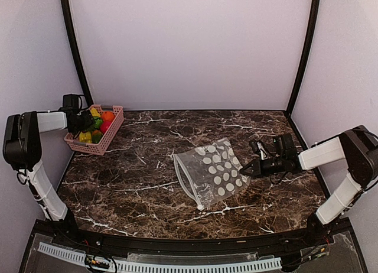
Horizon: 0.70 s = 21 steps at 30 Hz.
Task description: Open the zip-top bag and remove the fake food
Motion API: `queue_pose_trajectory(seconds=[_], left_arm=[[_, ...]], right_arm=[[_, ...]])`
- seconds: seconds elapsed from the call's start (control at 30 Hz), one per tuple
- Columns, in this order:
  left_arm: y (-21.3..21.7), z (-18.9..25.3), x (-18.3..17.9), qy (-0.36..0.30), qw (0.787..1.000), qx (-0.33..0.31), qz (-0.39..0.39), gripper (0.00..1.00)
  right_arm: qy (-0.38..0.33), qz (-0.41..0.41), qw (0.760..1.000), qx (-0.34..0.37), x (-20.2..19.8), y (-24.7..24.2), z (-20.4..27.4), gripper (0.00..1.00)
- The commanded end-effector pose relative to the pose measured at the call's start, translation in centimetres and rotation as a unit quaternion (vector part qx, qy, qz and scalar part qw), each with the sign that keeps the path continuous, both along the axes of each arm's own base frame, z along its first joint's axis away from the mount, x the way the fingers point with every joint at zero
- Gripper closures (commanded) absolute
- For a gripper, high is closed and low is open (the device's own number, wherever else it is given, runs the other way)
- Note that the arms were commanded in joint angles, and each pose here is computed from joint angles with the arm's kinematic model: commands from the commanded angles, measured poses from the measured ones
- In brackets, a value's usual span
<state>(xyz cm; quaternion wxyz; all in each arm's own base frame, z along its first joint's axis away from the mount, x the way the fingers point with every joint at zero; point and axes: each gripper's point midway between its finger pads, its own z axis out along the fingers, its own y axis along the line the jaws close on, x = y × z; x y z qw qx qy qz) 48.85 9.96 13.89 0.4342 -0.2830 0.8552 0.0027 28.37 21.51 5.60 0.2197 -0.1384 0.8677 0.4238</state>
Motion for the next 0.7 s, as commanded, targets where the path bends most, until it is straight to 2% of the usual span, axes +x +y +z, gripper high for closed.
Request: queue_pose_trajectory(seconds=[0.0, 0.33, 0.5, 0.67], left_arm=[[1.0, 0.6, -0.1, 0.011, 1.0, 0.011, 0.018, 0.17], [0.7, 1.9, -0.8, 0.001, 1.0, 0.008, 0.01, 0.07], [-0.7, 5.0, -1.2, -0.024, 0.999, 0.019, -0.016, 0.01], [-4.0, 7.9, -1.6, -0.037, 0.997, 0.038, -0.063, 0.01]], right_arm=[[-0.004, 0.004, 1.0, 0.005, -0.1, -0.1, -0.2, 1.0], [-0.011, 0.009, 1.0, 0.01, -0.3, 0.2, 0.4, 1.0], [-0.013, 0.021, 1.0, 0.011, -0.5, 1.2, 0.6, 1.0], [-0.017, 0.034, 0.999, 0.013, -0.7, 2.7, 1.1, 1.0]])
